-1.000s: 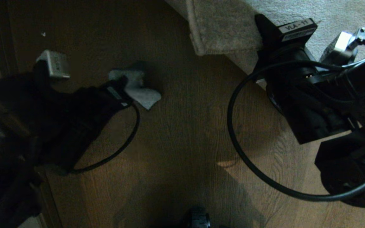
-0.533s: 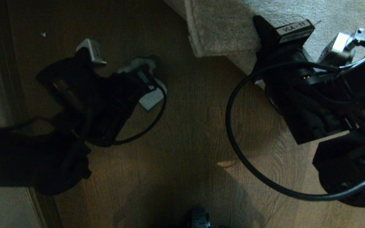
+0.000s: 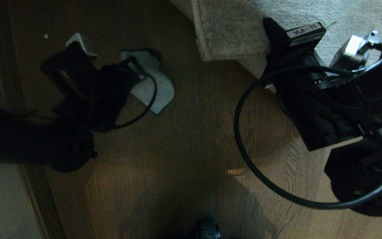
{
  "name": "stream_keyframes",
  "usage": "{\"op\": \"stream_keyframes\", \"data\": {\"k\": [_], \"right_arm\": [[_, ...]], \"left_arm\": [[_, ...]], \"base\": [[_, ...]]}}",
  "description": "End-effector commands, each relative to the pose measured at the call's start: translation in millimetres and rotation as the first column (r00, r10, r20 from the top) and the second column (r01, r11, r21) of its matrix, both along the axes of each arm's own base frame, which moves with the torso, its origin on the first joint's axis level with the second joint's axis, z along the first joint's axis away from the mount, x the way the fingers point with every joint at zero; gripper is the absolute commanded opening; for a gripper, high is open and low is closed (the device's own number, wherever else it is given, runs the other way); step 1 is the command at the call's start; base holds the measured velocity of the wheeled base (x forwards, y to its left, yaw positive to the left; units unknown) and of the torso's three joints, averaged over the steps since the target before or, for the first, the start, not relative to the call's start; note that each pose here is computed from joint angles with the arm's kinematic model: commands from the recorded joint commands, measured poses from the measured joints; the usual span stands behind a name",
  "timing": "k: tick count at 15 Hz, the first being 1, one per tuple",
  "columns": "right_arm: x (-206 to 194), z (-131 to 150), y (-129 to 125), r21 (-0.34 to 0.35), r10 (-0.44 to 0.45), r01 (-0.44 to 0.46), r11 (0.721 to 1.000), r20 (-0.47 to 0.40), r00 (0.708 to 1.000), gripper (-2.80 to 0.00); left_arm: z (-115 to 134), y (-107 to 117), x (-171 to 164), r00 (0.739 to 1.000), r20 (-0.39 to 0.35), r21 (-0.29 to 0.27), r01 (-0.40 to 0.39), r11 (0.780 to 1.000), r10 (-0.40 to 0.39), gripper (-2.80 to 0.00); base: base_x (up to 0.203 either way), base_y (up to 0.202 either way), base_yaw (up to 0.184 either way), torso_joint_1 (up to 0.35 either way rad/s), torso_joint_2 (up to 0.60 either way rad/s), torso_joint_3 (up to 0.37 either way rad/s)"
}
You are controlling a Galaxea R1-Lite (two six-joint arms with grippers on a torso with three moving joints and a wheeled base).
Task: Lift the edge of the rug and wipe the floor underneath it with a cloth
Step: Wipe the floor under the carpet with a rag
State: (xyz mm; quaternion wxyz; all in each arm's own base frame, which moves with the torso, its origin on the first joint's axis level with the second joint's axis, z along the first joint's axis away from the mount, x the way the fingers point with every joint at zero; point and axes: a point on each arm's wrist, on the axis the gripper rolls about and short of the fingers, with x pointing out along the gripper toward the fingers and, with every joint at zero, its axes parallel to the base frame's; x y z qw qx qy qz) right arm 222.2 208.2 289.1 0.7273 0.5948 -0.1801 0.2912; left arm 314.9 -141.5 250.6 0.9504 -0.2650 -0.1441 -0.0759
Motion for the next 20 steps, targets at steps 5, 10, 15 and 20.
{"op": "stream_keyframes", "data": {"k": [5, 10, 15, 20], "right_arm": [[-3, 3, -2, 0.039, 0.006, -0.007, 0.999, 0.032, 0.999, -2.8], [-4, 5, -3, 0.045, 0.007, -0.009, 0.999, 0.036, 0.999, -2.8], [-6, 7, -3, 0.048, 0.014, -0.016, 0.999, 0.042, 0.999, -2.8], [-11, 8, -1, 0.048, 0.028, -0.03, 0.998, 0.042, 0.999, -2.8]], "left_arm": [[28, 45, -8, 0.992, 0.075, -0.032, -0.103, 0.994, 0.105, -2.8], [31, 79, -32, 0.98, 0.064, -0.027, -0.187, 0.982, 0.189, -2.8], [19, 100, -83, 0.974, 0.033, -0.014, -0.222, 0.975, 0.223, -2.8], [-14, 117, -140, 0.964, -0.038, 0.036, -0.261, 0.965, 0.262, -2.8]], "base": [[0.0, 0.0, 0.0, 0.0, 0.0, 0.0], [0.0, 0.0, 0.0, 0.0, 0.0, 0.0], [0.0, 0.0, 0.0, 0.0, 0.0, 0.0], [0.0, 0.0, 0.0, 0.0, 0.0, 0.0]]}}
